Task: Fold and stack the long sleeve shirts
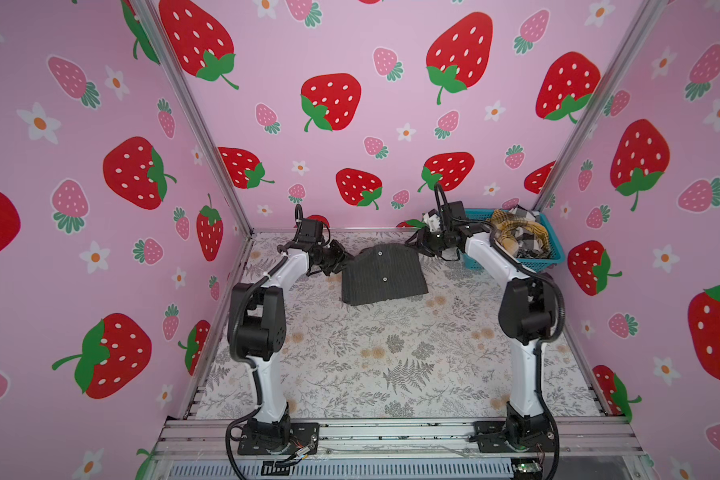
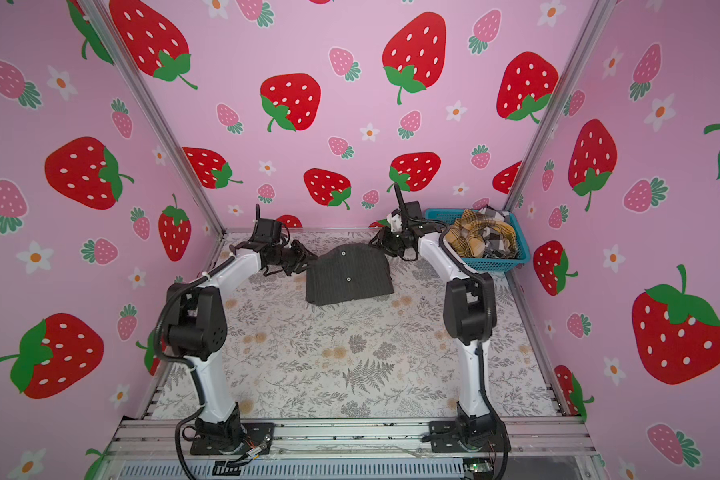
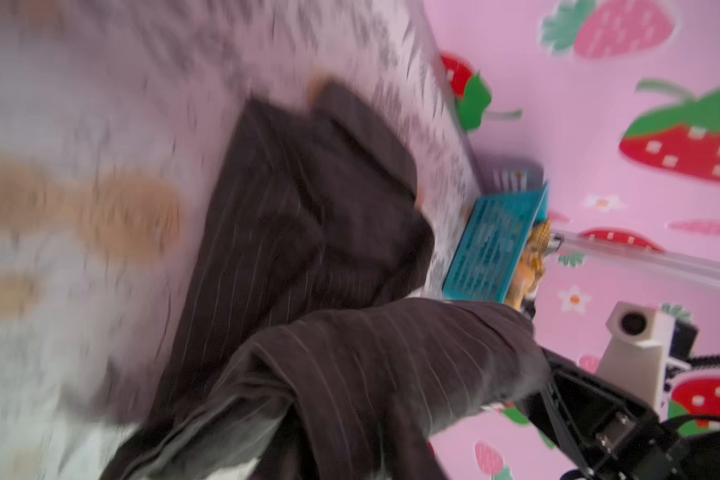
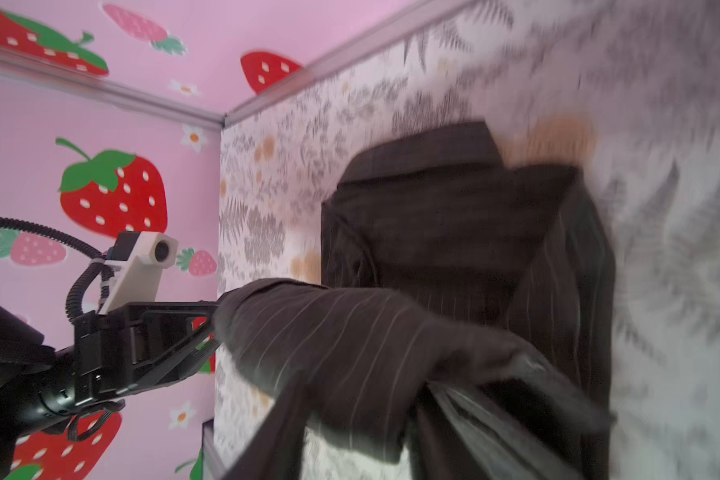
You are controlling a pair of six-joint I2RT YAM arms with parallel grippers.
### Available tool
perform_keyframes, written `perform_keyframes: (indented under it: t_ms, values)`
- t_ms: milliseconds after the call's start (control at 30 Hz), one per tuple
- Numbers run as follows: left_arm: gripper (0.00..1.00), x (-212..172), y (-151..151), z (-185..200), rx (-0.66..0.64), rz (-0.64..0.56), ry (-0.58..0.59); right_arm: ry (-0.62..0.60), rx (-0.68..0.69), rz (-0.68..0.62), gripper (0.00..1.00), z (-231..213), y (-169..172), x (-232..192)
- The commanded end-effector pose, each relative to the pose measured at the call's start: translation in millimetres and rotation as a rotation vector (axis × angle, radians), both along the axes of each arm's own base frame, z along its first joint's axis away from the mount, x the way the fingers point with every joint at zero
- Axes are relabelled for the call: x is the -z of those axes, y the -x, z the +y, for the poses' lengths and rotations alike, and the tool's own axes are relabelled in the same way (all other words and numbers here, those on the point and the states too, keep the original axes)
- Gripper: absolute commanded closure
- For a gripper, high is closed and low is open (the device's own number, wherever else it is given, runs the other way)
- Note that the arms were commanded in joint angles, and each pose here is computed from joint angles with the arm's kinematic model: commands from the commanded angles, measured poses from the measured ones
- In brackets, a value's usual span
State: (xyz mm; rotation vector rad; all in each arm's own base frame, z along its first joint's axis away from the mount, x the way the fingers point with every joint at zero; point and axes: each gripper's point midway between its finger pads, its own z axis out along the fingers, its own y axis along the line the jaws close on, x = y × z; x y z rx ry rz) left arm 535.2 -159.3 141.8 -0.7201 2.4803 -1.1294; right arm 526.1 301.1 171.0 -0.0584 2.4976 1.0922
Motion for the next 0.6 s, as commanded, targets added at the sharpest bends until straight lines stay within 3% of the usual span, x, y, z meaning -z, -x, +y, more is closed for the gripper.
perform_keyframes:
  t_ms: [0,67,200,267,367,467,567]
  values:
    - [0.49,-14.5,-50.8,13.9,0.008,-0.075,0.029,0.048,0.004,-0.007,0.18,-19.8,-29.3,5.3]
    - [0.34,-26.2,-71.2,15.4,0.02,-0.111,0.088,0.11,0.01,-0.028,0.13,-29.8,-33.5,6.0]
    - [0.32,-58.7,-71.2,27.2,0.015,-0.176,0.062,0.146,-0.022,-0.117,0.12,-35.1,-13.2,-7.8]
    - [0.38,-67.1,-58.8,17.8,0.029,-0.198,0.041,0.141,-0.033,-0.145,0.16,-31.5,5.3,-9.9]
    - [0.56,-48.0,-40.4,-11.3,0.107,-0.164,0.015,0.18,-0.05,-0.146,0.22,-20.4,23.5,7.7]
    - [0.8,-14.8,-33.4,-33.0,0.155,-0.102,0.016,0.276,-0.068,-0.14,0.2,-8.4,20.9,33.0]
    - [0.91,12.8,-30.3,-46.8,0.172,-0.058,0.01,0.314,-0.086,-0.116,0.19,-1.6,9.3,57.3]
